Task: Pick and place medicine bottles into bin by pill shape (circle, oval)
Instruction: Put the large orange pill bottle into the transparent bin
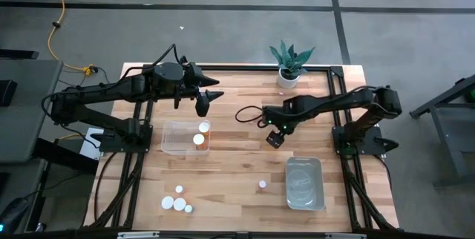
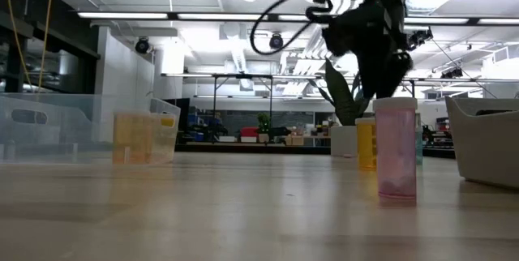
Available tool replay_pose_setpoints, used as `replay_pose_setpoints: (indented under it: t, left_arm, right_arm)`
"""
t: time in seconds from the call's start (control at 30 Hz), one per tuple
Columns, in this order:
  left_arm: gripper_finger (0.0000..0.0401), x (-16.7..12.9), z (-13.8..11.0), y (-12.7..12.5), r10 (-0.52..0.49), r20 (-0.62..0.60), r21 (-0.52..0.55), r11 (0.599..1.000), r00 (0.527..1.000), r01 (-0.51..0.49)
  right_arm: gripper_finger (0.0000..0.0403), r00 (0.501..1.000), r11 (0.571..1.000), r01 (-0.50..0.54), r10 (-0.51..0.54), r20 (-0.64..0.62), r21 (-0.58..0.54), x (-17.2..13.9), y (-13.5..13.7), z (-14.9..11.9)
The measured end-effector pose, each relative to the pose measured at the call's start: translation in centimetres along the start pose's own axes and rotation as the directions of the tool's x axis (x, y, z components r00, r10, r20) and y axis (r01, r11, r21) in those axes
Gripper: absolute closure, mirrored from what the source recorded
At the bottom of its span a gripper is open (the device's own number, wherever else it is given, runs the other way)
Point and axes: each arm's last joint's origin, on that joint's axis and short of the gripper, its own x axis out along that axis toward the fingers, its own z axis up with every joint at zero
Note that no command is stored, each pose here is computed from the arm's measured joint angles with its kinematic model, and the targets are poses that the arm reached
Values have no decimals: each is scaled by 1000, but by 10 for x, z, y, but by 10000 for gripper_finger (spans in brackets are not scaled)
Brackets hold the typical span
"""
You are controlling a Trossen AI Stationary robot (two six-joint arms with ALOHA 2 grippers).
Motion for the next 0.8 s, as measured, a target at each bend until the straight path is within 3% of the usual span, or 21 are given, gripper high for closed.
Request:
replay_pose_setpoints:
  t: [0.07,0.33,0.63,0.8]
  left_arm:
    - [181,0,0,0,0,0,-14,1000,1000,0]
    - [181,0,0,0,0,1,-17,1000,1000,0]
    - [181,-4,1,-1,-58,0,-43,997,998,58]
    - [181,-21,6,-1,-91,40,-53,994,995,93]
  right_arm:
    - [110,1000,999,-27,26,5,39,9,-1,-1]
    - [107,998,991,28,-35,51,131,17,-1,-5]
    - [107,999,988,41,-45,28,147,39,7,0]
    - [137,998,984,45,-51,30,174,39,7,-1]
